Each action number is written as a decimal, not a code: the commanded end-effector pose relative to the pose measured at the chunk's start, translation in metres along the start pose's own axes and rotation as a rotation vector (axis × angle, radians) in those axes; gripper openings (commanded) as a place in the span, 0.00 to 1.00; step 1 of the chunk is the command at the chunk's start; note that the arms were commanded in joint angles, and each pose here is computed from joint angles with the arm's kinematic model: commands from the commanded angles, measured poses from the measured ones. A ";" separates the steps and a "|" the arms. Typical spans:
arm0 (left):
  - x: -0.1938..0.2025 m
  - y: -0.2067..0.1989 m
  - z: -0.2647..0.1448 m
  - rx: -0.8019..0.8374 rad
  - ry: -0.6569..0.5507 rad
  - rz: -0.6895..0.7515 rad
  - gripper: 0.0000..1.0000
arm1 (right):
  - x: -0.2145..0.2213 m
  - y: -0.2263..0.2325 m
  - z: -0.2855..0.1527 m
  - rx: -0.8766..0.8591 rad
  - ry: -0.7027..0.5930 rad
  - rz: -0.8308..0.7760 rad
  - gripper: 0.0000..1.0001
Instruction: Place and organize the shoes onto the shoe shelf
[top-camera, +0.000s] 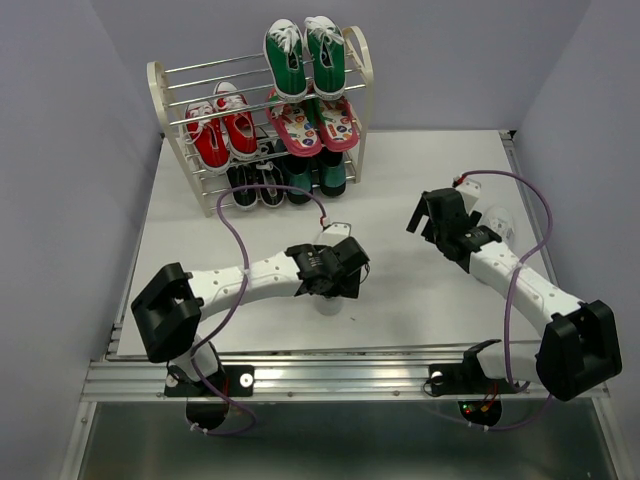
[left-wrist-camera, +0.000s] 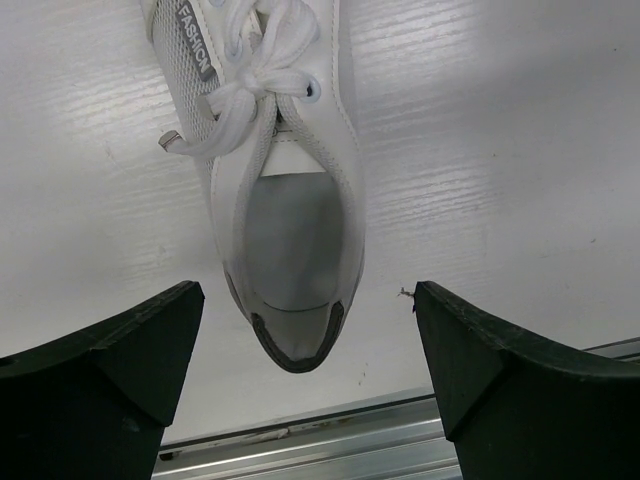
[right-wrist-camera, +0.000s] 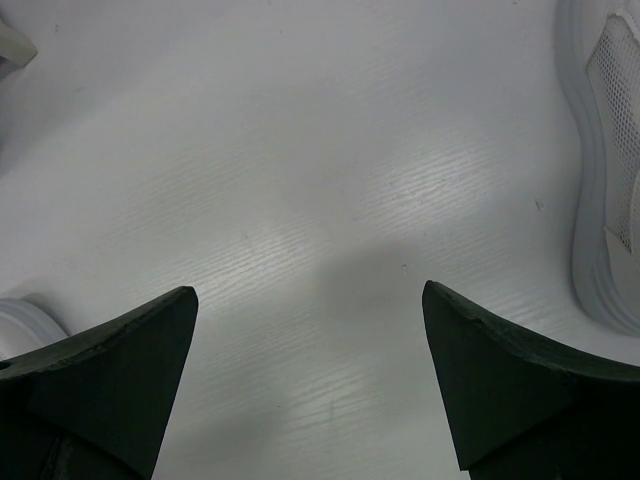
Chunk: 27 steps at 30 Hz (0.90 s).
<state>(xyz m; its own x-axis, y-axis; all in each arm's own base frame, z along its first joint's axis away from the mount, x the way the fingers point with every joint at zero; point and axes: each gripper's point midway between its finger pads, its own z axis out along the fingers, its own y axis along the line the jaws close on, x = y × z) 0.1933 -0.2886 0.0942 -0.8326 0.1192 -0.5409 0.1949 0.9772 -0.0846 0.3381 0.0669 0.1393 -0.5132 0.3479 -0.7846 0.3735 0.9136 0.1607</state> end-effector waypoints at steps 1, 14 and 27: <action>0.008 0.006 0.011 -0.014 0.029 0.008 0.99 | -0.006 -0.002 0.003 0.014 -0.019 -0.007 1.00; -0.020 0.020 0.013 -0.126 -0.056 -0.101 0.00 | -0.003 -0.002 0.004 0.019 -0.012 -0.013 1.00; -0.151 0.053 -0.140 -0.094 -0.532 -0.153 0.00 | -0.006 -0.005 0.006 0.039 -0.024 -0.021 1.00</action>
<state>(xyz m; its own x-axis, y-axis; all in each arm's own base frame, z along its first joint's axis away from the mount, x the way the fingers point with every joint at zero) 0.2310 -0.2486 0.1707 -0.7123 0.0171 -0.7016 0.0446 0.9988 -0.0208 0.3384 0.0663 0.1336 -0.5282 0.3352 -0.7802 0.3738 0.9168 0.1409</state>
